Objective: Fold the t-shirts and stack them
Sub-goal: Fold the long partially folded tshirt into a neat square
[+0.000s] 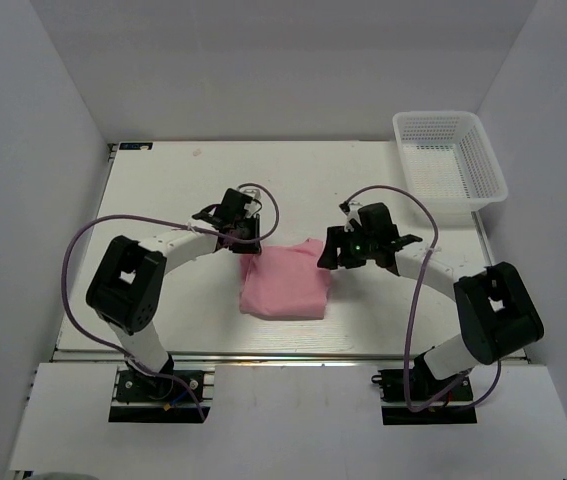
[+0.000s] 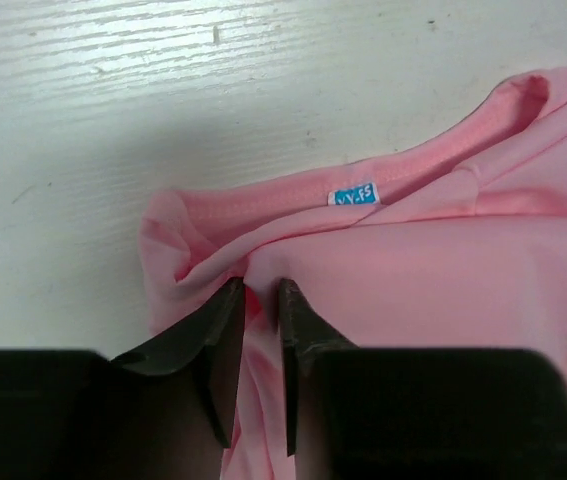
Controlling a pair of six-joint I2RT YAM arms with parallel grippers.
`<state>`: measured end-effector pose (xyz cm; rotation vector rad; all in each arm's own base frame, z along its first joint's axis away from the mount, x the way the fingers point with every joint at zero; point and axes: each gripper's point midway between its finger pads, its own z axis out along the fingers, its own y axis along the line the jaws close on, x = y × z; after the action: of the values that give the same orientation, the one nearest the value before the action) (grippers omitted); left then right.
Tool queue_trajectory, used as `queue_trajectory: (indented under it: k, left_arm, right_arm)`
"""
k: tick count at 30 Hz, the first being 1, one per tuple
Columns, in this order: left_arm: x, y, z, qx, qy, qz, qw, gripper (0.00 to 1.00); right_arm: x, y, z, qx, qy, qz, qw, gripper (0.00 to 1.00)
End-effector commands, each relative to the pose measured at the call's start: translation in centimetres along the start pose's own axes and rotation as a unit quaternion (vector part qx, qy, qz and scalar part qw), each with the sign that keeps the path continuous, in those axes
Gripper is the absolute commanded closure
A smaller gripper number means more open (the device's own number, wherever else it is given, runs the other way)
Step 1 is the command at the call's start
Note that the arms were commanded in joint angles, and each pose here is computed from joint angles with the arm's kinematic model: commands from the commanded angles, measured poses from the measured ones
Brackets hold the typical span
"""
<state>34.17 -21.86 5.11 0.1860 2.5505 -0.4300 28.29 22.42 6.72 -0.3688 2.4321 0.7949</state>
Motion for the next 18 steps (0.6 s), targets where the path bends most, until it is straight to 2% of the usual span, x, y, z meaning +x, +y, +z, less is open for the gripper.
queue_trajectory:
  k: [1,2,3,4,9,10,11,12,13,18]
  left_arm:
    - [-2.4,-1.2,-0.3,0.02,-0.023,0.011,0.999,0.71]
    - [-1.8,-0.9,0.1,0.016,-0.012,0.011,1.0,0.78]
    - [-1.8,-1.1,0.1,0.02,-0.01,0.011,1.0,0.94]
    - [-2.2,-1.3,0.0,0.021,-0.015,0.011,1.0,1.0]
    - [-2.7,-1.6,-1.2,0.027,-0.03,0.012,0.999,1.0]
    - [-2.6,-1.5,-1.4,0.028,-0.03,0.012,0.999,1.0]
    - [-2.8,-1.8,-1.8,0.034,-0.034,0.013,0.999,1.0]
    - [-3.3,-2.1,-2.5,0.038,-0.044,0.014,0.998,1.0]
    - [-3.3,-2.1,-2.8,0.039,-0.047,0.014,0.998,1.0]
    - [-3.0,-3.6,-6.0,0.068,-0.065,0.025,0.995,1.0]
  right_arm:
    - [-2.2,0.3,0.3,-0.008,-0.022,0.002,1.0,0.36]
    - [-2.0,0.4,0.5,-0.013,-0.017,0.004,1.0,0.4]
    - [-2.2,0.4,0.6,-0.015,-0.017,0.004,1.0,0.46]
    - [-2.1,0.5,0.7,-0.017,-0.014,0.006,1.0,0.51]
    - [-1.6,0.8,1.6,-0.038,0.007,0.006,0.999,0.68]
    - [-2.1,1.2,1.6,-0.047,0.004,0.005,0.999,0.78]
    - [-2.3,1.2,1.6,-0.049,0.004,0.003,0.999,0.82]
    - [-2.5,1.6,1.6,-0.055,0.003,0.001,0.998,0.97]
    - [-2.9,1.8,1.4,-0.058,-0.002,-0.003,0.998,1.0]
    - [-5.1,3.8,-1.7,-0.076,-0.058,-0.037,0.995,1.0]
